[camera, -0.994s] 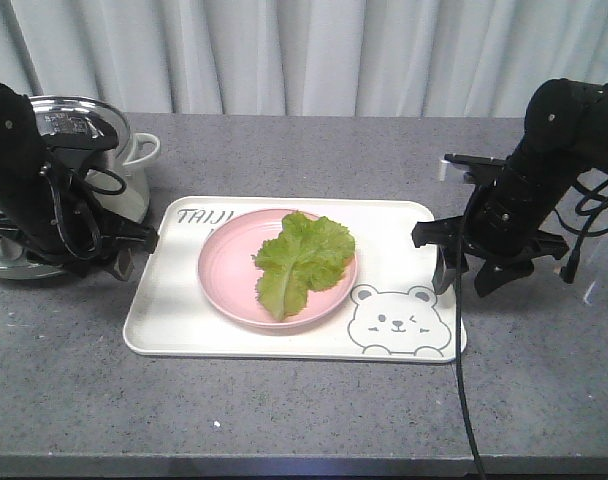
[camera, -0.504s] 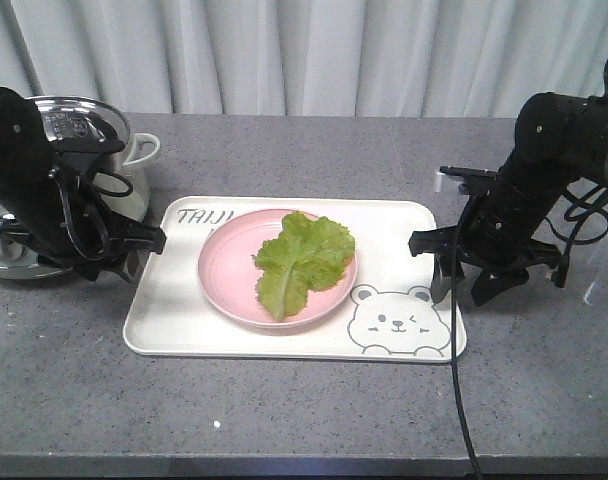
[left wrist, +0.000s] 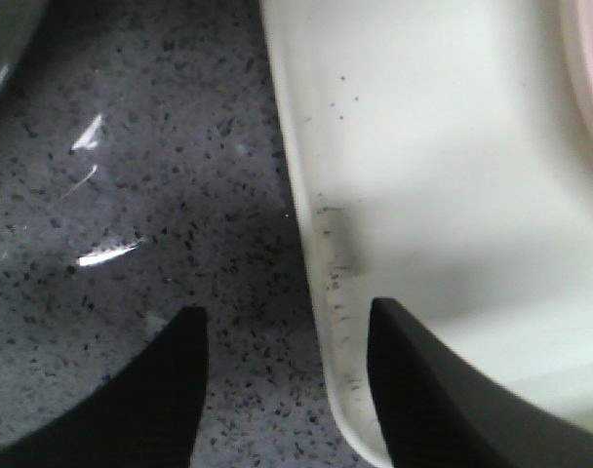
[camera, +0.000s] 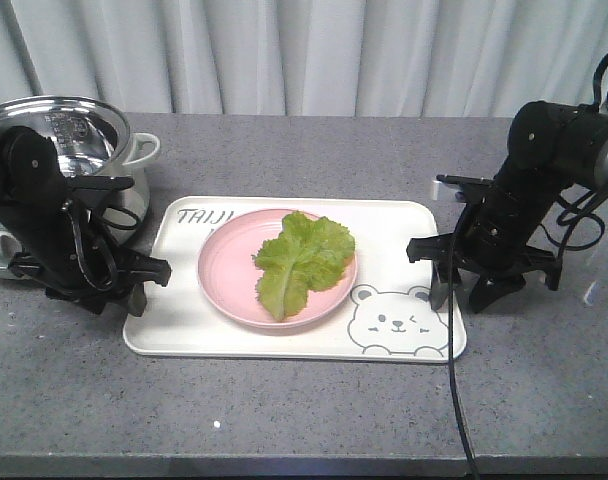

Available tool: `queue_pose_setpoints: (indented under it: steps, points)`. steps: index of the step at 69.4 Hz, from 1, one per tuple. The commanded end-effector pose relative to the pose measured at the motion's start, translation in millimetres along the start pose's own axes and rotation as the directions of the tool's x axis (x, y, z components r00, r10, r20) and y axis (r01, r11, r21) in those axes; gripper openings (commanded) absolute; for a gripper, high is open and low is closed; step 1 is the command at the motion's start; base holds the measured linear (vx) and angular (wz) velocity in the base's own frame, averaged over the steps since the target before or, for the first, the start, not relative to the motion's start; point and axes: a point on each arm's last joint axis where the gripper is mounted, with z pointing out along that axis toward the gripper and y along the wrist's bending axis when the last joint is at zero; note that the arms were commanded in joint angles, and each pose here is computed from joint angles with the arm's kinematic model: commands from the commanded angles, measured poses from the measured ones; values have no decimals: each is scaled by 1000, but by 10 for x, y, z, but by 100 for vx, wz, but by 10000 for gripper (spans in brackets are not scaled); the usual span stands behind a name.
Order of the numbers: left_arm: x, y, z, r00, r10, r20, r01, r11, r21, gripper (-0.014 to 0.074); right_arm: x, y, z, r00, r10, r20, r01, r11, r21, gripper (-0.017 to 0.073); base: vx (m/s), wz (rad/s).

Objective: Transfer vegetables to tray and serve
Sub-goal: 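Lower both grippers and close them on the tray's side edges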

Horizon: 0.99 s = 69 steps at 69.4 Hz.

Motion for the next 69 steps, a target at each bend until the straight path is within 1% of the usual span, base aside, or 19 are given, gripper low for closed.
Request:
queue_pose_setpoints:
  steps: [1,33,43,55,58,62,66,67,68,69]
  points:
    - [-33,-42,-203,996,-2,85,0,1000,22,355,4,26,-155,999,-10,36,10,1000,-9,393,0,0]
    - [-42,-48,-191,995,-8,101,5,1000,31,355,-18,23,-139,999,-7,50,8,1000,-9,391,0,0]
    - [19,-31,-99,997,-12,80,10,1000,27,355,-18,23,-139,999,-7,51,8,1000,-9,391,0,0]
    - [102,-22,30,997,-31,64,29,999,39,355,-17,23,-139,999,-8,49,9,1000,-9,391,0,0]
    - [110,-29,43,997,-40,63,37,998,50,349,-16,23,-139,999,-8,48,9,1000,-9,391,0,0]
    - [117,-42,55,997,-40,62,35,997,66,330,-14,23,-139,999,-8,46,9,1000,-9,385,0,0]
    - [118,-58,53,998,-32,61,27,996,84,295,-9,23,-138,999,-8,41,9,1000,-10,366,0,0]
    - [118,-66,53,997,-38,61,33,995,92,291,-9,23,-138,999,-8,41,9,1000,-10,363,0,0]
    - [118,-72,52,998,-29,62,23,995,98,279,-8,23,-138,999,-8,40,9,1000,-10,356,0,0]
    - [117,-77,52,998,-30,62,23,994,104,259,-7,23,-138,999,-8,38,9,1000,-10,344,0,0]
